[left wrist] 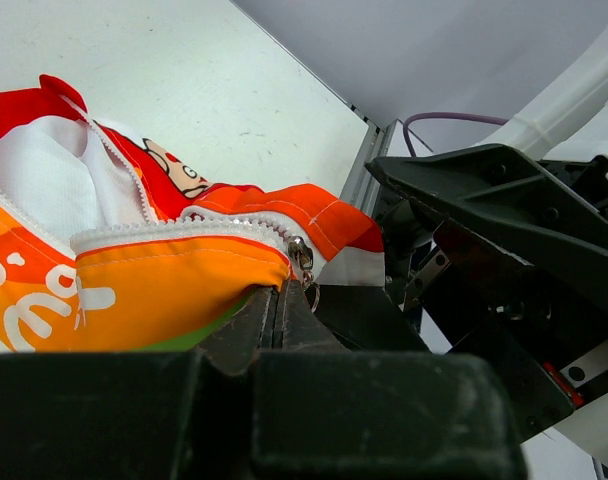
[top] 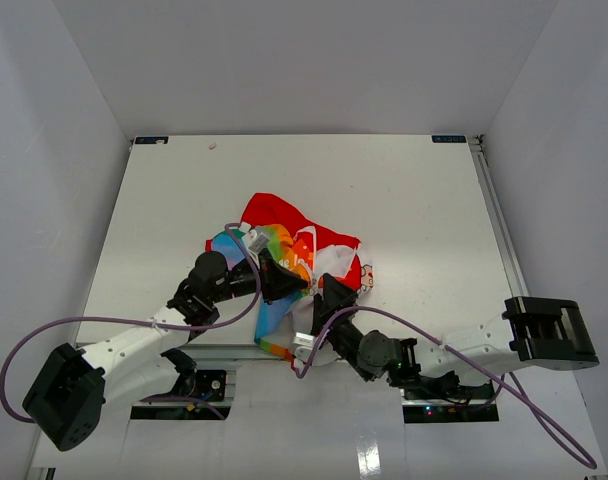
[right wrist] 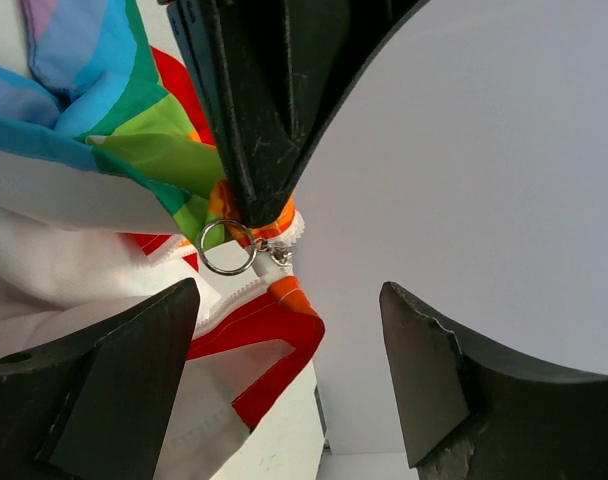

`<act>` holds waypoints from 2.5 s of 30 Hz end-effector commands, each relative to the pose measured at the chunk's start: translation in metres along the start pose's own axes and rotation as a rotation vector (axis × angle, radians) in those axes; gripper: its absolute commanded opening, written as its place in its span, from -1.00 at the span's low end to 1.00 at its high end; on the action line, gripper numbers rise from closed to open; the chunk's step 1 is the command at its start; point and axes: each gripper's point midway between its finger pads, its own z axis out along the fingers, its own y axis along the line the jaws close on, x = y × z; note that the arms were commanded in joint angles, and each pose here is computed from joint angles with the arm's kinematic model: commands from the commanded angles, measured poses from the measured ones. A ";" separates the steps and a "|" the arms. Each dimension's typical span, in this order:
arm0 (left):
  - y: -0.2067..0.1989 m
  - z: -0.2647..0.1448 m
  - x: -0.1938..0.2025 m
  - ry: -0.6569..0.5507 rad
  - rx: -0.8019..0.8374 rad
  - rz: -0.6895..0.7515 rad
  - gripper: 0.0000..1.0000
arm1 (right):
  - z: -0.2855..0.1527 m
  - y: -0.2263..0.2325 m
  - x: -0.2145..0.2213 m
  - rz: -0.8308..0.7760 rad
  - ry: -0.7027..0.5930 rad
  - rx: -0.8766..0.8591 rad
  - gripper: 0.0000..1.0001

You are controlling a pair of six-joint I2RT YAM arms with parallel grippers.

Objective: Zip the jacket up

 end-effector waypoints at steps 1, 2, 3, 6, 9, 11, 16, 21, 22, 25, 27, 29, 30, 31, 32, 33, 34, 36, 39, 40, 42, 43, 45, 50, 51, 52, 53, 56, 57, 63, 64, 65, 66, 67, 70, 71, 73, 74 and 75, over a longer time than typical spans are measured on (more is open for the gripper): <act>-0.006 -0.004 -0.006 -0.017 0.022 0.021 -1.00 | 0.005 -0.005 -0.008 0.046 -0.006 0.009 0.59; -0.006 -0.004 -0.006 -0.016 0.023 0.021 -1.00 | 0.006 -0.005 -0.009 0.044 -0.005 0.009 0.58; -0.006 -0.004 -0.006 -0.017 0.024 0.022 -1.00 | 0.006 -0.006 -0.010 0.045 -0.005 0.011 0.57; -0.006 -0.003 -0.006 -0.016 0.024 0.019 -1.00 | 0.008 -0.013 -0.014 0.055 -0.013 0.038 0.53; -0.005 -0.003 -0.004 -0.014 0.024 0.015 -1.00 | 0.010 -0.015 -0.017 0.044 -0.014 0.049 0.49; -0.005 -0.003 -0.003 -0.011 0.029 0.014 -1.00 | 0.011 -0.017 -0.018 0.039 -0.012 0.056 0.47; -0.006 -0.003 -0.003 -0.011 0.029 0.013 -1.00 | 0.013 -0.027 -0.024 0.060 -0.032 0.092 0.38; -0.005 -0.004 -0.002 -0.011 0.025 0.014 -1.00 | 0.012 -0.033 -0.027 0.092 -0.045 0.103 0.36; -0.004 -0.004 -0.002 -0.011 0.024 0.013 -1.00 | 0.012 -0.036 -0.028 0.105 -0.049 0.109 0.36; -0.004 -0.003 -0.001 -0.009 0.024 0.011 -1.00 | 0.012 -0.040 -0.032 0.141 -0.070 0.110 0.36; -0.004 -0.004 -0.001 -0.008 0.025 0.013 -1.00 | 0.011 -0.045 -0.033 0.167 -0.085 0.117 0.35; -0.004 -0.004 -0.001 -0.010 0.025 0.014 -1.00 | 0.011 -0.047 -0.032 0.180 -0.088 0.121 0.33; -0.004 -0.004 -0.002 -0.012 0.023 0.014 -1.00 | 0.011 -0.048 -0.031 0.186 -0.086 0.123 0.31; -0.004 -0.004 -0.001 -0.011 0.025 0.014 -1.00 | 0.010 -0.050 -0.030 0.191 -0.085 0.126 0.28; -0.004 -0.004 -0.001 -0.011 0.025 0.014 -1.00 | 0.010 -0.050 -0.029 0.198 -0.086 0.127 0.23; -0.004 -0.004 -0.001 -0.011 0.024 0.014 -1.00 | 0.010 -0.051 -0.029 0.204 -0.086 0.128 0.19; -0.004 -0.004 -0.001 -0.011 0.025 0.015 -1.00 | 0.010 -0.051 -0.028 0.208 -0.084 0.125 0.15; -0.005 -0.004 -0.001 -0.012 0.026 0.016 -1.00 | 0.011 -0.050 -0.025 0.216 -0.080 0.121 0.06; -0.005 -0.005 -0.001 -0.013 0.026 0.016 -1.00 | 0.013 -0.048 -0.022 0.242 -0.076 0.111 -0.11; -0.005 -0.005 -0.001 -0.014 0.025 0.016 -1.00 | 0.014 -0.046 -0.021 0.244 -0.074 0.102 -0.16; -0.005 -0.006 -0.001 -0.017 0.024 0.017 -1.00 | 0.015 -0.044 -0.017 0.256 -0.066 0.093 -0.22; -0.005 -0.006 -0.002 -0.017 0.024 0.018 -1.00 | 0.016 -0.042 -0.016 0.267 -0.064 0.084 -0.25; -0.006 -0.006 -0.002 -0.018 0.025 0.018 -1.00 | 0.017 -0.037 -0.014 0.292 -0.062 0.053 -0.34; -0.006 -0.007 -0.002 -0.021 0.025 0.021 -1.00 | 0.018 -0.032 -0.015 0.364 -0.083 0.004 -0.44; -0.006 -0.007 -0.002 -0.021 0.025 0.022 -1.00 | 0.018 -0.031 -0.015 0.376 -0.085 -0.007 -0.47; -0.006 -0.007 -0.002 -0.022 0.026 0.023 -1.00 | 0.018 -0.029 -0.014 0.394 -0.083 -0.021 -0.52; -0.007 -0.007 -0.003 -0.022 0.027 0.023 -1.00 | 0.018 -0.030 -0.015 0.416 -0.089 -0.025 -0.59; -0.007 -0.008 -0.003 -0.024 0.028 0.025 -1.00 | 0.020 -0.028 -0.013 0.443 -0.094 -0.045 -0.77; -0.007 -0.008 -0.003 -0.025 0.027 0.025 -1.00 | 0.020 -0.029 -0.012 0.456 -0.094 -0.046 -0.83; -0.005 -0.007 -0.001 -0.014 0.021 0.026 -1.00 | 0.029 -0.053 -0.017 0.644 -0.082 -0.066 -0.24; -0.005 -0.007 0.000 -0.012 0.019 0.027 -1.00 | 0.030 -0.054 -0.019 0.700 -0.077 -0.104 -0.07; -0.004 -0.008 0.000 -0.011 0.018 0.028 -1.00 | 0.030 -0.051 -0.013 0.726 -0.039 -0.154 0.02; -0.005 -0.008 0.000 -0.010 0.019 0.034 -1.00 | 0.032 -0.061 -0.011 0.791 -0.023 -0.171 0.05; -0.004 -0.008 0.001 -0.011 0.018 0.040 -1.00 | 0.033 -0.070 -0.009 0.833 -0.011 -0.181 0.04; -0.005 -0.010 0.000 -0.022 0.020 0.058 -1.00 | 0.037 -0.100 -0.007 0.918 0.006 -0.188 0.04; -0.006 -0.011 -0.001 -0.026 0.020 0.062 -1.00 | 0.038 -0.100 -0.008 0.940 0.014 -0.209 0.04; -0.005 -0.011 -0.001 -0.024 0.017 0.067 -1.00 | 0.039 -0.101 -0.008 0.993 0.033 -0.264 0.03; -0.005 -0.011 0.000 -0.021 0.016 0.068 -1.00 | 0.040 -0.102 -0.007 1.021 0.035 -0.303 0.02; -0.005 -0.011 0.000 -0.019 0.018 0.068 -1.00 | 0.042 -0.102 -0.006 1.049 0.038 -0.337 -0.01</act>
